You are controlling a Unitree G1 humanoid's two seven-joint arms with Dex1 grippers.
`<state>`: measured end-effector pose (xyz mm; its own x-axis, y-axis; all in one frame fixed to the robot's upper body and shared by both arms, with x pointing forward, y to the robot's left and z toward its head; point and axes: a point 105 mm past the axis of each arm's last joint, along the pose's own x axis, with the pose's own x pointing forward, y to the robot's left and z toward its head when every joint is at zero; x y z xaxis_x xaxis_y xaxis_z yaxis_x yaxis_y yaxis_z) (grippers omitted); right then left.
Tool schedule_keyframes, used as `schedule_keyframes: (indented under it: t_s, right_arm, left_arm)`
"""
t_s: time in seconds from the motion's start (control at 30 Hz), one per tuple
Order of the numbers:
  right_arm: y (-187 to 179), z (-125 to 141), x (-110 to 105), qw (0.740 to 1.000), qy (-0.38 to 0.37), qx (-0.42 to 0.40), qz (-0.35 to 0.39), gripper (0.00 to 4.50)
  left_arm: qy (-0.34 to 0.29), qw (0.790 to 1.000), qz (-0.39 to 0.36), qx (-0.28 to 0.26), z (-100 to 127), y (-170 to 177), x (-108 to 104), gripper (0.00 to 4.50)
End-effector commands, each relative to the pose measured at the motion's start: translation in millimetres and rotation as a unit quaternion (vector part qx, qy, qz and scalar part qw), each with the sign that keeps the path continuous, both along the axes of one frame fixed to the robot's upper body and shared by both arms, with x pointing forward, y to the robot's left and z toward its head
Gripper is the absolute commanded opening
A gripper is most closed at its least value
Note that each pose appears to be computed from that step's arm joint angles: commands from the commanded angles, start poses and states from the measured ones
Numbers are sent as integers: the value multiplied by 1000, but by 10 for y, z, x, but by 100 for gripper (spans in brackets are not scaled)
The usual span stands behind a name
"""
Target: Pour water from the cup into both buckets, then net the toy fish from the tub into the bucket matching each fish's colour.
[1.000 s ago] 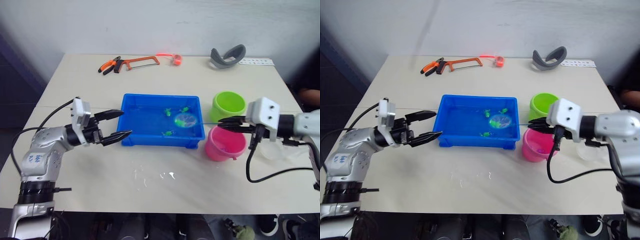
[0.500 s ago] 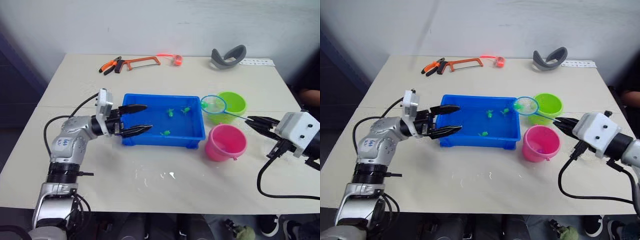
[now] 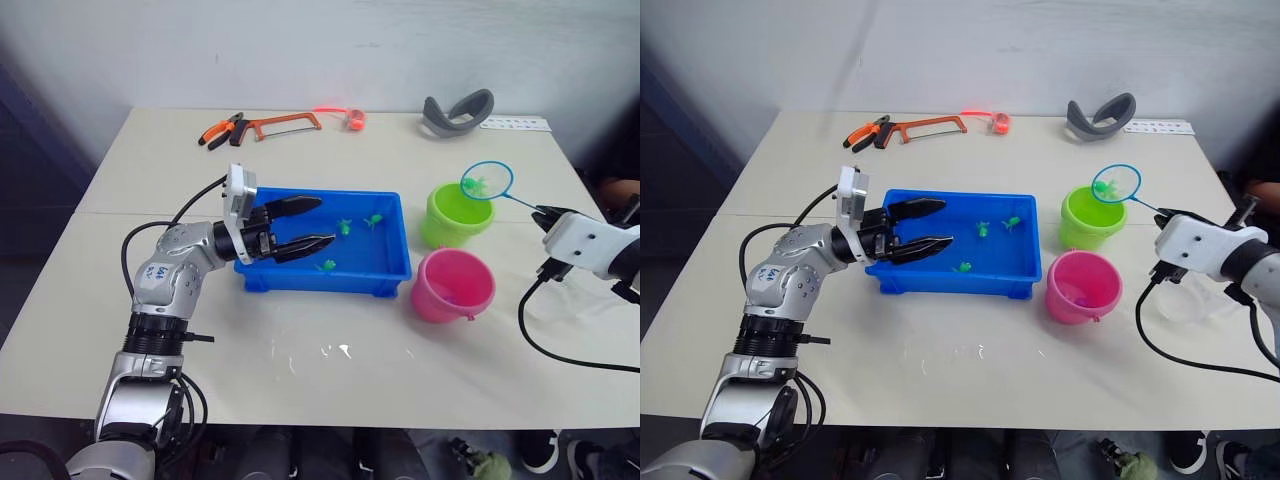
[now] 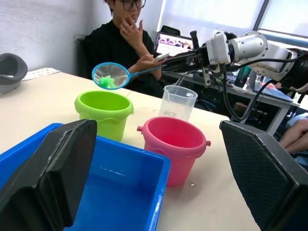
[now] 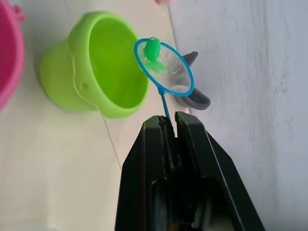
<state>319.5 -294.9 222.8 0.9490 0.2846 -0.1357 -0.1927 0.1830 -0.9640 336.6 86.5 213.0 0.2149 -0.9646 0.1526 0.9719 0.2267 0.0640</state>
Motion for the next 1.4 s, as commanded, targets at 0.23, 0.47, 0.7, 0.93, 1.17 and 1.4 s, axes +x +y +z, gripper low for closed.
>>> schedule_keyframes:
  t_s: [0.23,0.47,0.7,0.93,1.17,1.4]
  right_arm:
    - [-48,65,65,957,-82,-273,52,0]
    - [-6,-20,79,911,-144,-372,102,0]
    - [-73,-150,108,886,-138,-423,128,0]
    - [-132,28,167,871,-165,-448,117,0]
    - [-225,124,190,861,-164,-471,102,0]
    - [-217,84,171,855,-148,-484,118,0]
  left_arm:
    - [-29,1000,2,-4,117,-53,-45,444]
    - [-25,1000,-3,-1,100,-57,-32,444]
    - [-25,1000,-8,-1,114,-94,1,444]
    - [-25,1000,-11,1,97,-86,17,444]
    - [-26,1000,-8,-4,80,-106,57,444]
    - [-32,999,-2,-14,84,-124,96,444]
